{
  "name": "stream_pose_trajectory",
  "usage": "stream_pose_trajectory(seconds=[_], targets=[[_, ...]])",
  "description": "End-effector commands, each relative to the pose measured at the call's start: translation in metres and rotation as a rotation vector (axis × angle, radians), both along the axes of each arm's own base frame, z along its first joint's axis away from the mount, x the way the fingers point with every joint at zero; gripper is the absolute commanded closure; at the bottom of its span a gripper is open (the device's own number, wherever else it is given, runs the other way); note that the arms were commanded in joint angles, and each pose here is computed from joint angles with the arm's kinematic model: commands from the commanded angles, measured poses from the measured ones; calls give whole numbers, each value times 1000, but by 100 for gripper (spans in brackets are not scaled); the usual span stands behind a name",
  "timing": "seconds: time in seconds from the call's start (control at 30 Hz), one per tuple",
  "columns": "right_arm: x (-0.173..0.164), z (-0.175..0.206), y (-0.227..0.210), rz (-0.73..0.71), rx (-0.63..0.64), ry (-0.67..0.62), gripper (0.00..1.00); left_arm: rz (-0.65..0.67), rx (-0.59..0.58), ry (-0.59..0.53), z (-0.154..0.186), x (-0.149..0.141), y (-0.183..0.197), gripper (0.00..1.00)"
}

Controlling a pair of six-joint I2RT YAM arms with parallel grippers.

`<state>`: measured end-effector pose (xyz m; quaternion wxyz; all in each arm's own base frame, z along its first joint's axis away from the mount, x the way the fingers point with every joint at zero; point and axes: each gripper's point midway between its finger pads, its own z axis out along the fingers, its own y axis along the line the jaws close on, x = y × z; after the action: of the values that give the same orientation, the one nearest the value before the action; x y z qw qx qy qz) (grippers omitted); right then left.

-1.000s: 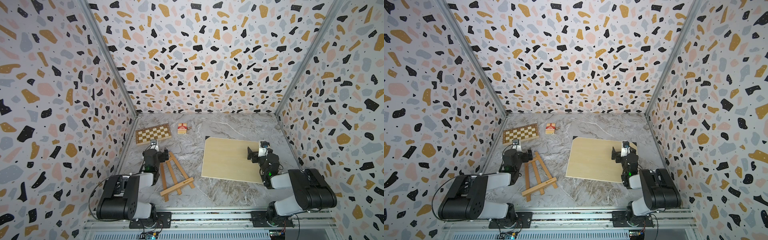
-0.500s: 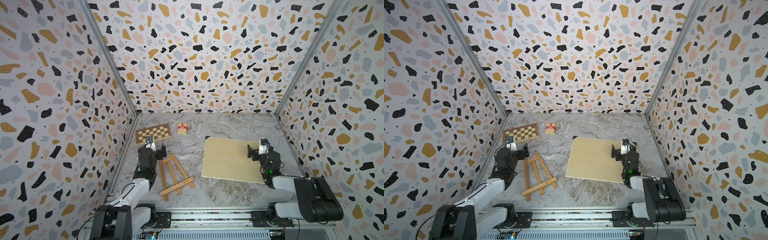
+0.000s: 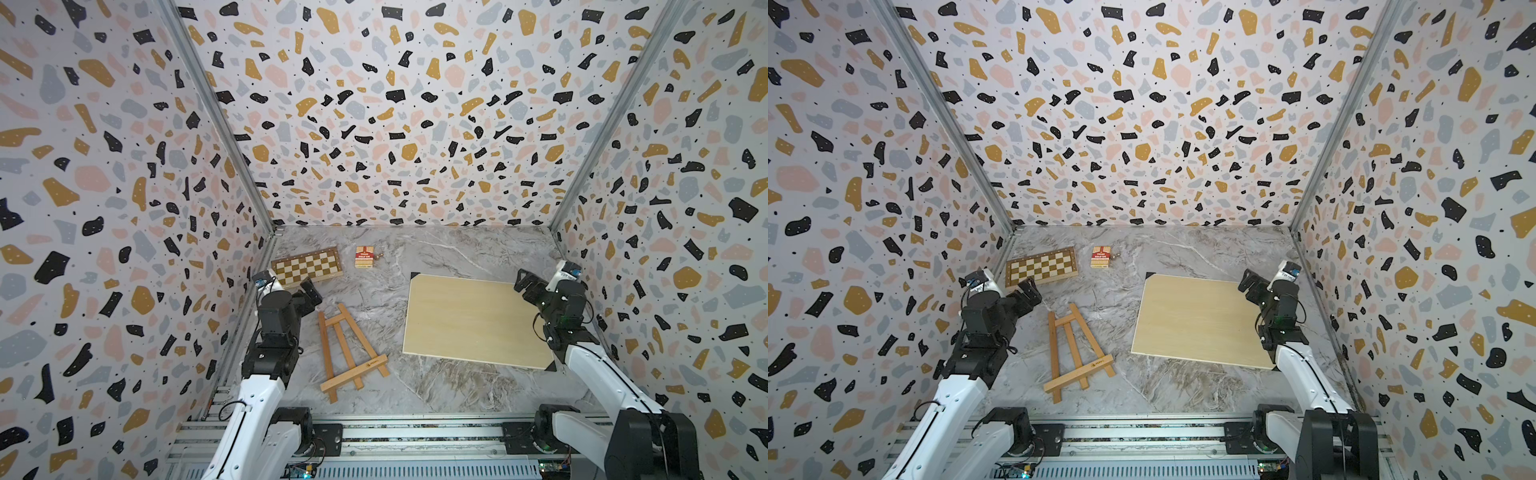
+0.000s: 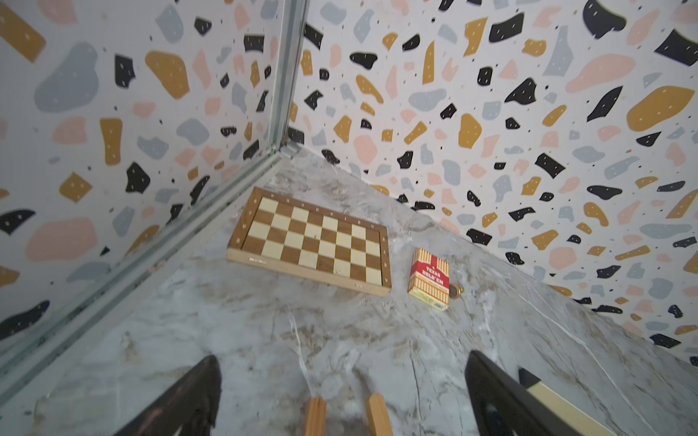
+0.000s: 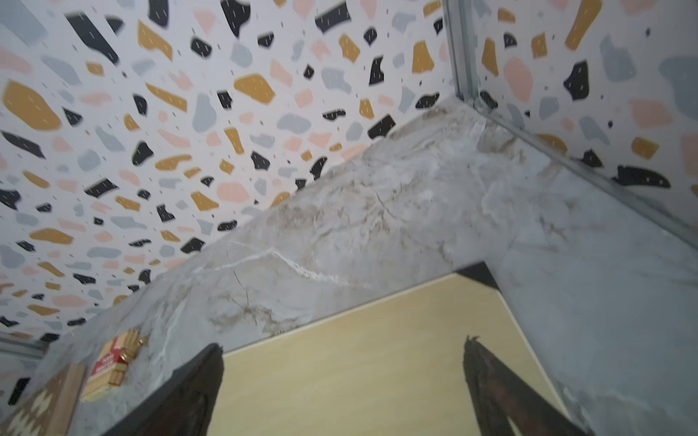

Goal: Assemble the easel
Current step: Pick up the easel at the center of the board.

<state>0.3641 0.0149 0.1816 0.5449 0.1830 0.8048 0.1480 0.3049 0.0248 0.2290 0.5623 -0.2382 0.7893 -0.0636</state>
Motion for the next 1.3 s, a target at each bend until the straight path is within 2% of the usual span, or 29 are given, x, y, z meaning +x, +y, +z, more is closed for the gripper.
stream_pose_trajectory(seconds=[0.0, 0.13, 0.23, 0.37, 0.53, 0.7, 0.9, 1.0, 1.27], targets=[[-15, -5, 58, 143, -57, 118, 0, -22, -130, 152, -18, -24, -12, 1], [-36, -7, 135, 362, -107, 175, 0, -103, -248, 319, -43, -50, -39, 1], [-55, -14, 177, 491, -131, 216, 0, -152, -274, 458, -67, -73, -54, 1], [-79, -28, 221, 626, -184, 265, 0, -194, -291, 540, -81, -94, -69, 1], [-115, -53, 272, 773, -236, 324, 0, -249, -280, 615, -98, -107, -86, 5], [-132, -65, 322, 876, -269, 355, 0, -222, -228, 634, -106, -106, -87, 7], [-139, -75, 386, 923, -385, 331, 1, -193, -189, 644, -110, -104, -80, 4], [-135, -86, 414, 948, -427, 343, 6, -165, -159, 649, -109, -107, -72, 0], [-128, -123, 454, 966, -536, 380, 21, -81, -121, 594, -99, -111, -53, 1]])
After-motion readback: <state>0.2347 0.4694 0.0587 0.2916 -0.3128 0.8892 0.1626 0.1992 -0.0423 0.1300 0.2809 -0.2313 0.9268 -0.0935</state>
